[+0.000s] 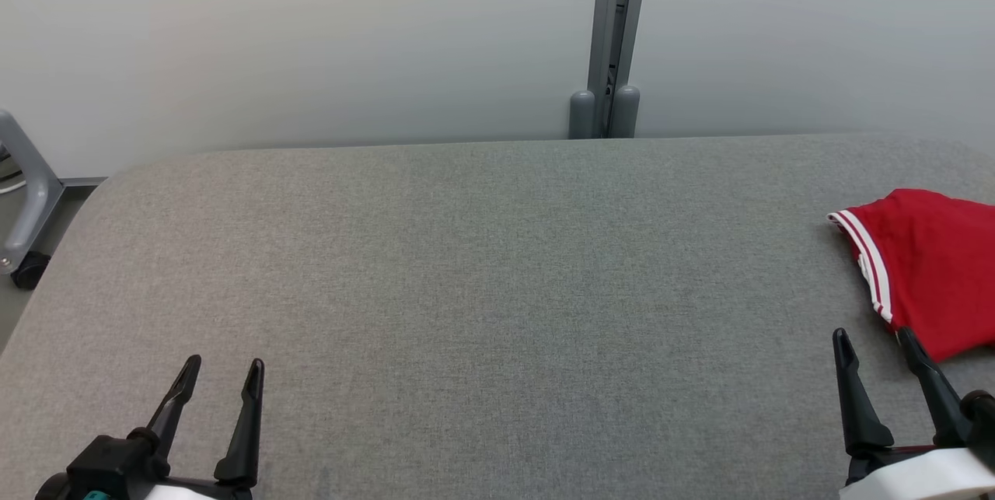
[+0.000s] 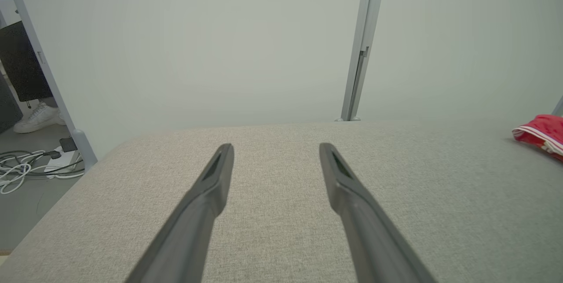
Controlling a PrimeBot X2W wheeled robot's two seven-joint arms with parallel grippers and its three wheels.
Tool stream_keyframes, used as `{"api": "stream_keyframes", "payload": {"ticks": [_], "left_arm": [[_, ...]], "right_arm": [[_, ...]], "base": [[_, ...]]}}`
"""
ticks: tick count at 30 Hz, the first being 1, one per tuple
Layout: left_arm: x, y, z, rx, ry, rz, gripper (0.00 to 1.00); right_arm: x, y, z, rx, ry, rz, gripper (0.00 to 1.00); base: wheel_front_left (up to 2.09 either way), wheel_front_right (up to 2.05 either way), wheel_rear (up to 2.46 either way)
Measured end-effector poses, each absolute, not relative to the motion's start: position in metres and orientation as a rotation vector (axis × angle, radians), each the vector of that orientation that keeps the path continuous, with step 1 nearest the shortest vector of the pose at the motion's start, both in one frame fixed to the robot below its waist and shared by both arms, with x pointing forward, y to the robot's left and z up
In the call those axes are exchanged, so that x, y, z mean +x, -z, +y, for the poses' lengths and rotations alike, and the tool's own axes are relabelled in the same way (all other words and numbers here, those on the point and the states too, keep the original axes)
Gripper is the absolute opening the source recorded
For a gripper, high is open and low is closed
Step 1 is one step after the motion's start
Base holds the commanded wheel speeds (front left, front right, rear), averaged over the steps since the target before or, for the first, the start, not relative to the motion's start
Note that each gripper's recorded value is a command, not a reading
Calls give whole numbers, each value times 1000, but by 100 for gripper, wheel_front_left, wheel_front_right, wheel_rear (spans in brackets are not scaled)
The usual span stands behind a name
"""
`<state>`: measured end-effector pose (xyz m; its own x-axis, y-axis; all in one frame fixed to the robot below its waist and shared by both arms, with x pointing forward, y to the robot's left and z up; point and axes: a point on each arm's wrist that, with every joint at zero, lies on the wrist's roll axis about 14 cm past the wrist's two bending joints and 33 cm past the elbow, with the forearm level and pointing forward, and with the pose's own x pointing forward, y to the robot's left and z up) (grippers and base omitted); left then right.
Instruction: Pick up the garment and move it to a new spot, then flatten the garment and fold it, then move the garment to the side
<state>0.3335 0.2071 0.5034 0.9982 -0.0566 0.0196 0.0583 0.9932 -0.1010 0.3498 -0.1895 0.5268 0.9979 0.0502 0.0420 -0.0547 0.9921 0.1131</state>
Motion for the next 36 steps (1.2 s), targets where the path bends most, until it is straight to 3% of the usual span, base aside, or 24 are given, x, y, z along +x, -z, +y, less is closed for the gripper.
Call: {"api": "stream_keyframes", "payload": {"ticks": [4, 5, 12, 36], "left_arm": [[333, -502, 208, -105, 55, -12, 100], [333, -502, 208, -108, 54, -11, 0], [325, -477, 200, -188, 37, 70, 0], [341, -475, 209, -593, -48, 106, 0]], "right_arm": [[350, -526, -188, 117, -55, -37, 100], [350, -526, -188, 118, -55, -37, 0], [345, -503, -185, 185, -47, 36, 0], [357, -499, -189, 602, -13, 48, 0]], "base": [[0, 0, 0], [0, 0, 0], [0, 0, 0], [0, 0, 0]]}}
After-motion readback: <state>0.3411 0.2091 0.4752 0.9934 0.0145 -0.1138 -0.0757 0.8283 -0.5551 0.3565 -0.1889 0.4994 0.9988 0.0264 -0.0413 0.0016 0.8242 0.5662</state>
